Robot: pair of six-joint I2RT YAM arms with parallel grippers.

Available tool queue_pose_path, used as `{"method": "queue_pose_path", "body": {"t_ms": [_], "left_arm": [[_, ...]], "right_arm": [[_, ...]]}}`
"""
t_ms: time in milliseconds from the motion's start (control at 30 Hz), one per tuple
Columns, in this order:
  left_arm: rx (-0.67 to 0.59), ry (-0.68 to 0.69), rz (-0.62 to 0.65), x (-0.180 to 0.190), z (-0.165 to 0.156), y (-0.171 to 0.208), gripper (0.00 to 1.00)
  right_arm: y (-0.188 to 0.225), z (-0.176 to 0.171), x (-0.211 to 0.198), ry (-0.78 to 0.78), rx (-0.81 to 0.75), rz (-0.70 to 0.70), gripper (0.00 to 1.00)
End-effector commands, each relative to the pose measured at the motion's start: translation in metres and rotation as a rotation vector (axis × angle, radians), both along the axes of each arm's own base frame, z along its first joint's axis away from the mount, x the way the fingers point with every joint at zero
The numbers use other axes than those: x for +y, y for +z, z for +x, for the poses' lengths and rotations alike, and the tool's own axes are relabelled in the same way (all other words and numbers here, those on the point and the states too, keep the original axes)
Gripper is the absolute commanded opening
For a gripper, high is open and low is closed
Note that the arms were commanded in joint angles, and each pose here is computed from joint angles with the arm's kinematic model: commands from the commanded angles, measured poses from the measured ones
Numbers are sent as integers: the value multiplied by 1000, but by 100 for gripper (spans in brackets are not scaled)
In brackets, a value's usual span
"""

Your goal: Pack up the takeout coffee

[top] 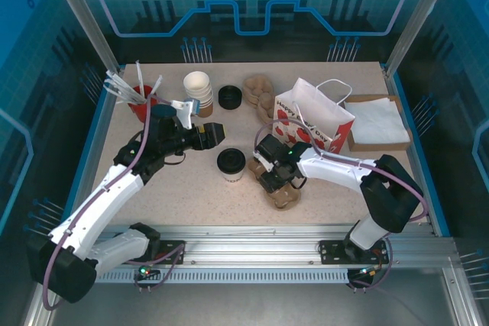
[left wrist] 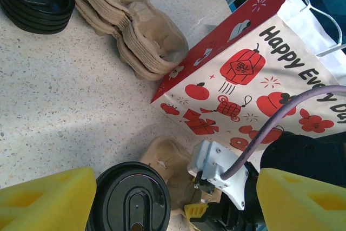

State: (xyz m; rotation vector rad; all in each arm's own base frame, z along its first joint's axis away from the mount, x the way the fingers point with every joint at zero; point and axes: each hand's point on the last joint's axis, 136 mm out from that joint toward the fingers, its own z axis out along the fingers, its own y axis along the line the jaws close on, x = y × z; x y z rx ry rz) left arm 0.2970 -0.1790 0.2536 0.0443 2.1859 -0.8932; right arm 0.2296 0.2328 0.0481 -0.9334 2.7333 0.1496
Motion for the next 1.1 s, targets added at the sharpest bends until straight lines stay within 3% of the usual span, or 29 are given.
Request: {"method": "queue_pose_path", "body": {"t_ms": [0, 433, 667, 1067], "left_arm": [[12, -21, -4, -2, -1, -7, 80], [9, -16, 9, -1, 0, -9, 80], [-3, 42, 28, 8, 7, -12, 80], [-65, 179, -125, 26, 18, 25, 80]], "right_arm": [[0, 1, 0, -18, 17, -9, 44], [49, 0, -17, -41, -86, 16, 26], [125, -9, 12, 69, -206, 199, 19], [288, -14, 52, 239, -431, 481, 20]]}}
